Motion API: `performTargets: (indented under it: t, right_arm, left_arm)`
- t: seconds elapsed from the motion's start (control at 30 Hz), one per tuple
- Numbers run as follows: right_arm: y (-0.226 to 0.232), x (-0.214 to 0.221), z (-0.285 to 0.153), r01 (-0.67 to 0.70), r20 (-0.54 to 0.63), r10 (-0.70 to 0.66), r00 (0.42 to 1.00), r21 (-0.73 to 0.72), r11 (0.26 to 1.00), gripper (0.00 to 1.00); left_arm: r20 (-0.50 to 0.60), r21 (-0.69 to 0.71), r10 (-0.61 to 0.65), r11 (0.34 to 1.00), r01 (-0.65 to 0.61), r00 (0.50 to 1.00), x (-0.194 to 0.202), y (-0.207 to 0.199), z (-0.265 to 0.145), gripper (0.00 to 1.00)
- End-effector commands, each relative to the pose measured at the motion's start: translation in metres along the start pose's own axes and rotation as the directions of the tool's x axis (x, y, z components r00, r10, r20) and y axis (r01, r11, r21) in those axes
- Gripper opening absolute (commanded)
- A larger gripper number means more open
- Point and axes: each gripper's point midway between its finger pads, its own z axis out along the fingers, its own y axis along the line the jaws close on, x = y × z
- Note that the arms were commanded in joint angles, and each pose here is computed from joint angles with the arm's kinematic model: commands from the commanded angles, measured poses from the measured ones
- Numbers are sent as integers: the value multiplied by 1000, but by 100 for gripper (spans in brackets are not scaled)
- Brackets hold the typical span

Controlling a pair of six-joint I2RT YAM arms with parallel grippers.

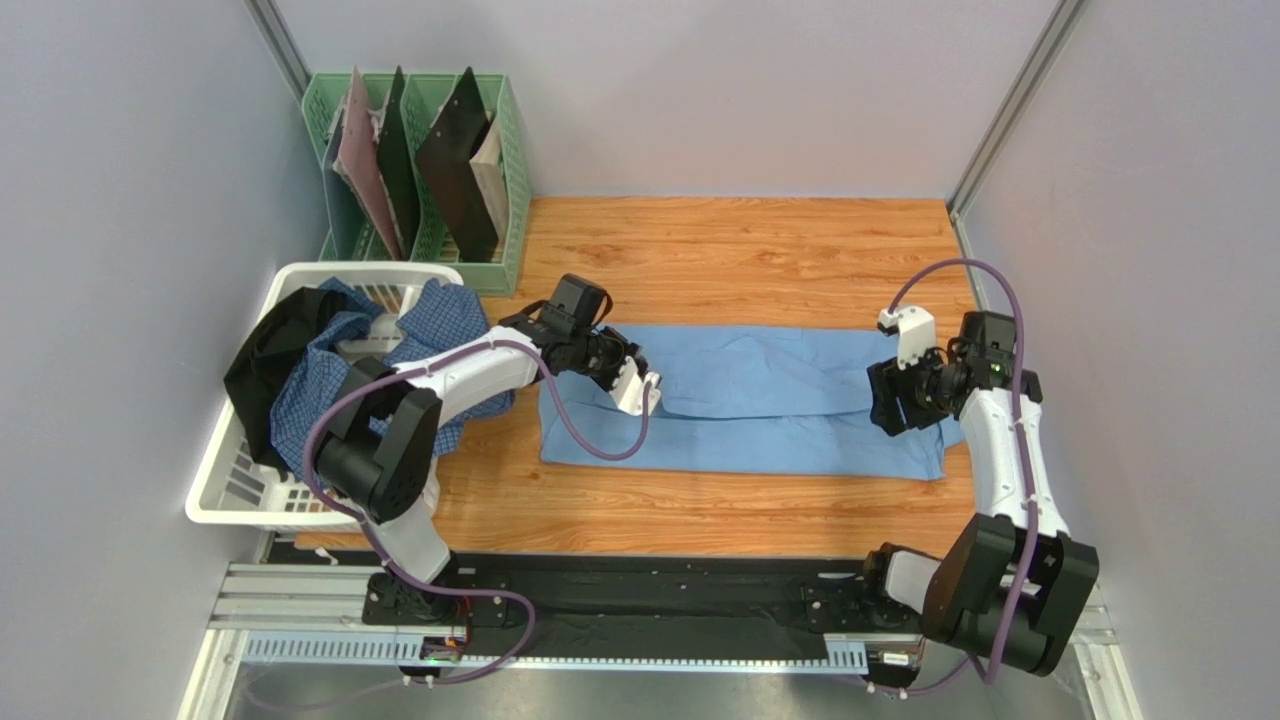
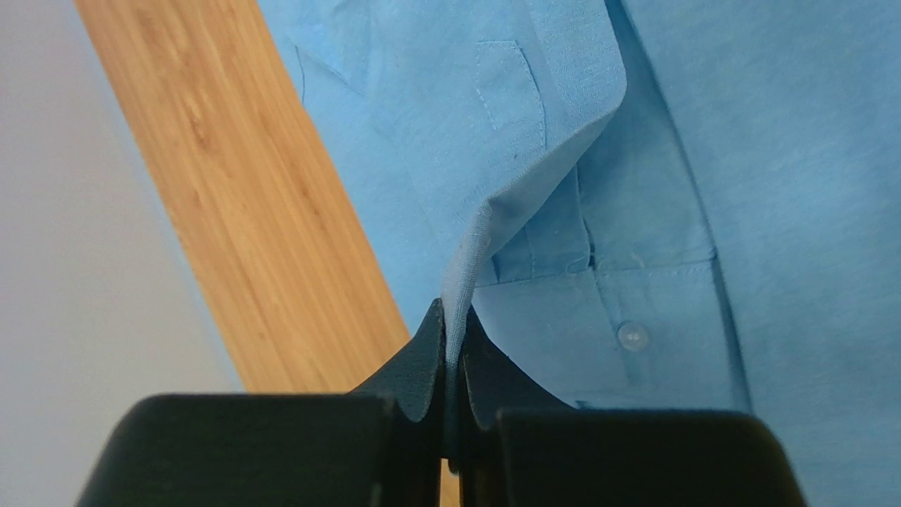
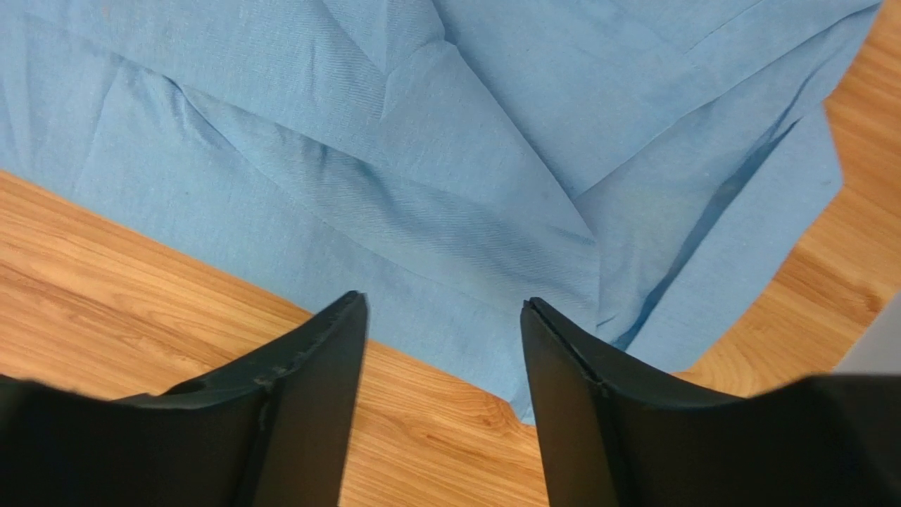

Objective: Fold and stack the long sleeve shirts
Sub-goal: Fold the shirt

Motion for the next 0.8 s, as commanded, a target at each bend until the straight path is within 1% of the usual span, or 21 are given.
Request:
performTargets:
  t: [0.0, 0.03, 0.07, 0.13, 0.17, 0.23, 0.27, 0.33, 0.4, 0.43, 0.47, 0.5, 0.53, 0.6, 0.63, 0.7, 0.73, 0.77]
  right_arm:
    - [-2, -13, -2, -9, 13, 9, 1000, -35, 999, 56]
    - [-1, -14, -2, -11, 12, 12, 1000, -44, 999, 51]
    - [-1, -15, -2, -17, 11, 17, 1000, -47, 999, 50]
    - [-2, -23, -4, -26, 26, 28, 999, -58, 998, 50]
    - [0, -24, -4, -42, 21, 44, 999, -72, 997, 50]
    - [0, -28, -3, -58, 21, 61, 998, -92, 994, 48]
    - [1, -27, -1, -68, 11, 70, 998, -98, 993, 47]
    - [3, -21, 5, -76, -25, 74, 997, -106, 991, 42]
    - [1, -12, 12, -96, -71, 90, 993, -78, 992, 41]
    - [4, -10, 19, -97, -88, 90, 992, -77, 992, 40]
    - [3, -7, 24, -99, -108, 91, 990, -66, 993, 40]
    - [-1, -1, 27, -110, -153, 106, 983, -19, 994, 40]
    - [0, 1, 37, -107, -179, 103, 978, -14, 994, 40]
    - [-6, 7, 45, -112, -238, 118, 964, 37, 993, 39]
    - [-7, 9, 50, -131, -256, 139, 957, 50, 990, 39]
    - [-15, 16, 62, -153, -312, 169, 935, 76, 985, 37]
    - [-20, 16, 68, -155, -318, 175, 932, 88, 984, 36]
    - [-26, 20, 78, -153, -347, 176, 921, 95, 984, 35]
  left_arm:
    - [14, -83, 252, 965, -250, 968, -1, 20, 0, 0]
    - [9, -81, 292, 954, -290, 956, 0, 19, -1, 0]
    - [11, -54, 295, 954, -294, 955, 2, 11, 0, 4]
    - [0, -52, 317, 947, -316, 949, 2, 8, -7, 23]
    - [-10, -36, 299, 954, -299, 954, 5, 0, -10, 43]
    - [-39, -35, 272, 961, -273, 962, 8, -1, -25, 61]
    - [-57, -19, 236, 971, -238, 970, 12, -6, -31, 64]
    - [-96, -44, 152, 987, -156, 984, 21, -2, -52, 64]
    - [-102, -42, 55, 997, -59, 993, 29, -2, -75, 64]
    - [-102, -67, 7, 998, -14, 995, 26, 9, -88, 64]
    - [-89, -44, -53, 998, 49, 995, 21, 3, -94, 64]
    - [-84, -49, -96, 994, 92, 992, 20, 3, -100, 64]
    - [-77, -73, -169, 984, 163, 983, 15, 10, -107, 64]
    - [-61, -54, -253, 967, 250, 966, 9, 6, -109, 67]
    - [-56, -66, -329, 943, 326, 943, 9, 10, -109, 68]
    - [-76, -76, -407, 913, 402, 910, 16, 14, -106, 68]
    - [-81, -93, -499, 866, 492, 863, 22, 20, -102, 68]
    - [-105, -121, -543, 838, 532, 833, 30, 25, -102, 67]
